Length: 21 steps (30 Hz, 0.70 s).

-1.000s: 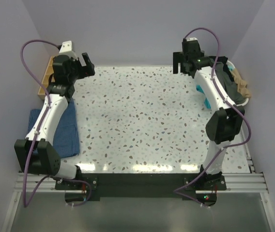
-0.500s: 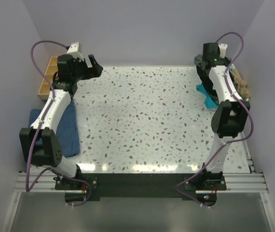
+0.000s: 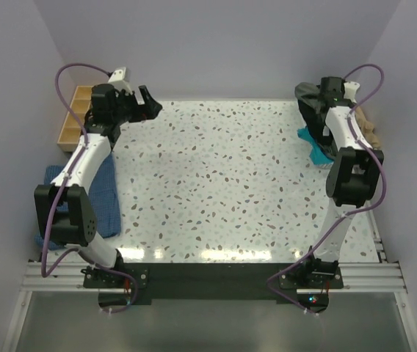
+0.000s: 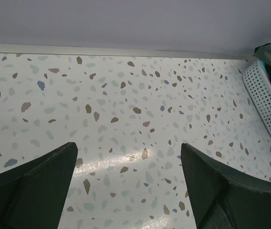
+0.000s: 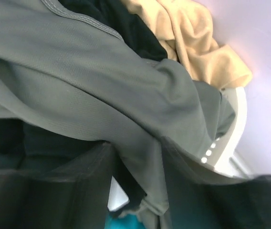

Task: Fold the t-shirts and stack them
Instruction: Grab the tshirt from the pile

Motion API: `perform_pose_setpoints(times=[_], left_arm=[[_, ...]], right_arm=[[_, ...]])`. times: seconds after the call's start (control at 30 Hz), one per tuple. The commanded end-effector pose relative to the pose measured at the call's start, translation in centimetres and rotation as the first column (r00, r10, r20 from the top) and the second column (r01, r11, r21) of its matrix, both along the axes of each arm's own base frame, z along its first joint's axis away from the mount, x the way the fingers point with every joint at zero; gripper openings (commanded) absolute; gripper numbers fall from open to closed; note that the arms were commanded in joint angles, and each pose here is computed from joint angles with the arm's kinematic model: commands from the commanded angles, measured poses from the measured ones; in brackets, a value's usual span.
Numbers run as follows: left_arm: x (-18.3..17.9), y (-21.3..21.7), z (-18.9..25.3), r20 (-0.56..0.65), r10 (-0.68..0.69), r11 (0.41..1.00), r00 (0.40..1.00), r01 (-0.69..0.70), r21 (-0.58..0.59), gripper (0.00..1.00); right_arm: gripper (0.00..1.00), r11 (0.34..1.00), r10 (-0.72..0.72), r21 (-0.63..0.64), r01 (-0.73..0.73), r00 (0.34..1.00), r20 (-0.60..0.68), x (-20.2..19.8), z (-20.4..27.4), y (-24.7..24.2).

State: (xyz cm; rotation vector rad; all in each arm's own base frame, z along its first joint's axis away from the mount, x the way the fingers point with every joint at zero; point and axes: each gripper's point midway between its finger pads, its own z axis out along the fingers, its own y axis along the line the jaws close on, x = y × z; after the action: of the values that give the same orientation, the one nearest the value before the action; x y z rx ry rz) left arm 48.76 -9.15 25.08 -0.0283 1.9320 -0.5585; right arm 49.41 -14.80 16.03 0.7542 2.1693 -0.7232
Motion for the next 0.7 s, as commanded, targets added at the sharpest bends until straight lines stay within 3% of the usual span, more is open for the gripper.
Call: perform_pose_setpoints(times=[0.0, 0.1, 0.3, 0.43, 0.67], left_arm=[[0.8, -0.4, 0.9, 0.059, -0.026, 1.0, 0.998, 0.027, -0.014, 0.94], [0.9, -0.4, 0.6, 0.054, -0.024, 1.0, 0.998, 0.024, -0.012, 0.93], [1.1, -0.7, 0.3, 0.048, -0.033, 0.999, 0.998, 0.034, -0.026, 0.93], [1.1, -0.9, 0.8, 0.058, -0.039, 0.998, 0.998, 0.041, -0.037, 0.92], [0.7, -1.7, 1.1, 0.061, -0.062, 0.996, 0.996, 0.065, -0.057, 0.92]], right_arm=[[0.29, 0.999, -0.041, -0.019, 0.042, 0.996, 0.075, 1.5, 0.2, -0.9], [0.0, 1.0, -0.03, -0.006, 0.031, 0.995, 0.094, 1.6, 0.3, -0.8], [0.0, 0.989, 0.116, 0.06, -0.136, 0.958, 0.261, 1.8, 2.7, 1.9], [0.0, 0.955, 0.239, 0.058, -0.292, 0.867, 0.437, -0.6, 9.1, 5.8], [0.0, 0.914, 0.339, 0.022, -0.406, 0.791, 0.509, -3.1, 14.0, 8.5]])
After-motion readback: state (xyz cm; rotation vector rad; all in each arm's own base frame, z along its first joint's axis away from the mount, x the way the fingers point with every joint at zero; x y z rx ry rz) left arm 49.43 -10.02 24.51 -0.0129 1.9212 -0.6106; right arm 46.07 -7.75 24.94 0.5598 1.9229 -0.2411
